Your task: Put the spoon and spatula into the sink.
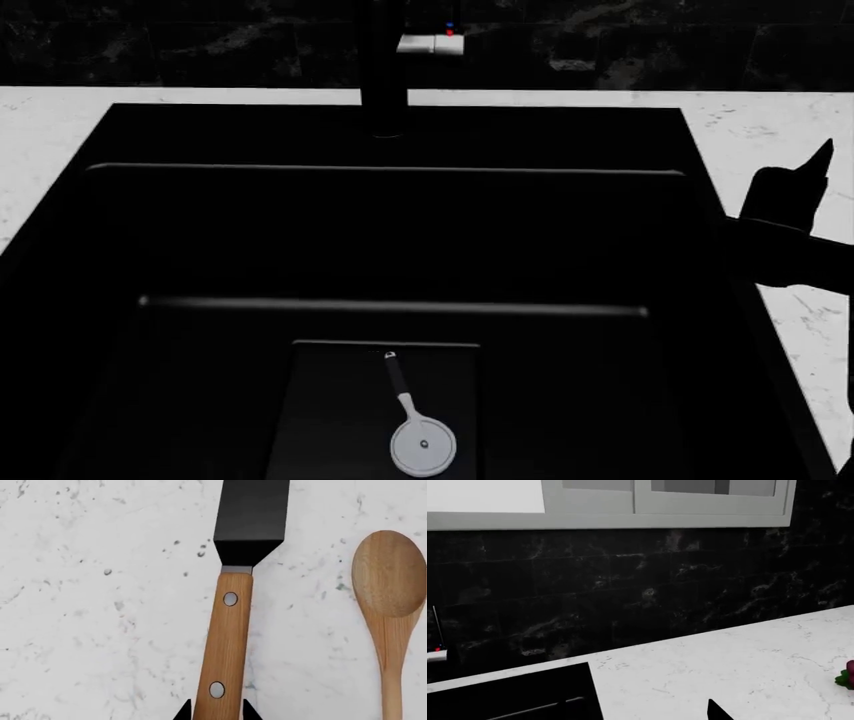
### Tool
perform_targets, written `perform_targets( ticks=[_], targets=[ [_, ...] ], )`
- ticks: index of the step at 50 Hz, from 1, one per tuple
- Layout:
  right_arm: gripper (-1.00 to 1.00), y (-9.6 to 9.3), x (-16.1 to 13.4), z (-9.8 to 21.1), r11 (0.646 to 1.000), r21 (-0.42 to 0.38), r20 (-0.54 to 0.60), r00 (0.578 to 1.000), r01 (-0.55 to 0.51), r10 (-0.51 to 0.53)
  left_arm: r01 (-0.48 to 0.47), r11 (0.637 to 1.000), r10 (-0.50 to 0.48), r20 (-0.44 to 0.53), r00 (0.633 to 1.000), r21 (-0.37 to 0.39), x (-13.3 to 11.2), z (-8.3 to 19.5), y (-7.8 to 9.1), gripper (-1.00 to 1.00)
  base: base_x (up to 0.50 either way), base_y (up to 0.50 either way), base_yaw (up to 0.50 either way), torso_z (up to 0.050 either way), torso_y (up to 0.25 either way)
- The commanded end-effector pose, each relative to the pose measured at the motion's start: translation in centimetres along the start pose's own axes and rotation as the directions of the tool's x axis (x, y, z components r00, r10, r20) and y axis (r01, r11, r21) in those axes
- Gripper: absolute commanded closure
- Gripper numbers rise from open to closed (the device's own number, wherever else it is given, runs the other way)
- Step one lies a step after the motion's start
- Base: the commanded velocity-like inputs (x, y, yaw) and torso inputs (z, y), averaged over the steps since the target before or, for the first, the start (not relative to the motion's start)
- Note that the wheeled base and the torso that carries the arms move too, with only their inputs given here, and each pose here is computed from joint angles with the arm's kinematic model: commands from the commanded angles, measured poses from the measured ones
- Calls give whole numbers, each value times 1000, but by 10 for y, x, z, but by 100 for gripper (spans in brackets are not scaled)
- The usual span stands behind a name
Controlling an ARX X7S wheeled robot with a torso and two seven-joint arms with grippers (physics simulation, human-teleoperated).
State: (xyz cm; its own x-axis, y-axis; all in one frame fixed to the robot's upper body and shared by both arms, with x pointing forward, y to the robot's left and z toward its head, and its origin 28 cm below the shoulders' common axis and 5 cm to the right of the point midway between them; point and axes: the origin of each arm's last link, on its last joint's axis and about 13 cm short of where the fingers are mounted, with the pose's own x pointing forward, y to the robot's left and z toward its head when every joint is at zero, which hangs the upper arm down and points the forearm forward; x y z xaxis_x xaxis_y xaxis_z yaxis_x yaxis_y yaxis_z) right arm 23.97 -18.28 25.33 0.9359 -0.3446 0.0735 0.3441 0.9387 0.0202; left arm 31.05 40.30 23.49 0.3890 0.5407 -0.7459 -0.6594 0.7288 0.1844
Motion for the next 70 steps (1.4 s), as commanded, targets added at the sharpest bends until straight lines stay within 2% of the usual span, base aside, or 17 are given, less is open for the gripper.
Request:
perform_targets(
  ticks=[1, 6, 10, 16, 17, 19, 26, 28, 31, 37, 41, 46, 50, 55, 62, 65, 70],
  targets=[
    [-100, 0, 0, 0, 1000, -4, 4, 1000, -1, 1, -111, 994, 111, 10, 994, -6, 5, -3, 4, 100, 0, 0, 3, 0, 0],
    [-100, 0, 1, 0, 1000, -3, 3, 1000, -2, 2, -144, 987, 152, 125, 980, -71, -11, 21, 5, 100, 0, 0, 0, 0, 0],
    [-100, 0, 1, -1, 1000, -6, 2, 1000, 0, 1, -95, 972, 155, 279, 948, -215, -51, 54, 8, 100, 0, 0, 0, 0, 0],
    [-100, 0, 2, 0, 1000, -5, 4, 1000, 0, 0, -11, 951, 181, 528, 830, -309, -122, 91, 7, 100, 0, 0, 0, 0, 0],
    [-100, 0, 1, -1, 1000, -5, 3, 1000, 1, -1, -28, 952, 205, 571, 795, -304, -133, 93, 6, 100, 0, 0, 0, 0, 0],
    [-100, 0, 1, -1, 1000, -6, 1, 1000, 1, -1, 1, 953, 187, 592, 784, -303, -142, 94, 4, 100, 0, 0, 0, 0, 0],
    [-100, -1, 2, -1, 1000, -3, 2, 1000, 4, -4, 109, 984, 32, 743, 669, -140, -187, 102, -18, 100, 0, 0, 0, 0, 0],
    [-100, -2, 2, -1, 1000, -1, 2, 1000, 5, -5, 146, 985, -30, 751, 660, -90, -193, 100, -27, 100, 0, 0, 0, 0, 0],
    [-100, -1, 3, -1, 1000, -2, 2, 1000, 2, -2, 194, 980, -155, 746, 648, 35, -194, 95, -46, 100, 0, 0, 0, 0, 0],
    [-100, -1, 5, 0, 1000, -1, 5, 1000, -2, 2, 284, 914, -405, 640, 653, 289, -184, 81, -84, 100, 0, 0, 0, 0, 0],
    [-100, -1, 4, -1, 1000, -3, 4, 1000, 0, 0, 335, 863, -501, 549, 669, 379, -181, 73, -100, 100, 0, 0, 0, 0, 0],
    [-100, -1, 4, -2, 1000, -1, 3, 1000, 0, 0, 372, 787, -597, 453, 662, 493, -180, 58, -114, 100, 0, 0, 0, 0, 0],
    [-100, 0, 4, -2, 1000, -1, 2, 1000, -1, 1, 400, 756, -629, 407, 662, 518, -177, 49, -120, 100, 0, 0, 0, 0, 0],
    [-100, -2, 3, -2, 1000, -4, 2, 1000, 6, -6, 392, 725, -636, 333, 696, 566, -176, 34, -119, 100, 0, 0, 0, 0, 0],
    [-100, -1, 3, -4, 1000, -3, -3, 1000, 5, -5, 416, 652, -669, 223, 709, 634, -188, 18, -95, 100, 0, 0, 0, 0, 0],
    [-100, 0, 4, -4, 1000, 0, -1, 1000, 1, -1, 408, 617, -680, 195, 707, 672, -188, 15, -102, 100, 0, 0, 0, 0, 0],
    [-100, -1, 3, -5, 1000, 1, -3, 1000, 2, -2, 393, 593, -676, 171, 717, 703, -184, 10, -109, 100, 0, 0, 0, 0, 0]
  ],
)
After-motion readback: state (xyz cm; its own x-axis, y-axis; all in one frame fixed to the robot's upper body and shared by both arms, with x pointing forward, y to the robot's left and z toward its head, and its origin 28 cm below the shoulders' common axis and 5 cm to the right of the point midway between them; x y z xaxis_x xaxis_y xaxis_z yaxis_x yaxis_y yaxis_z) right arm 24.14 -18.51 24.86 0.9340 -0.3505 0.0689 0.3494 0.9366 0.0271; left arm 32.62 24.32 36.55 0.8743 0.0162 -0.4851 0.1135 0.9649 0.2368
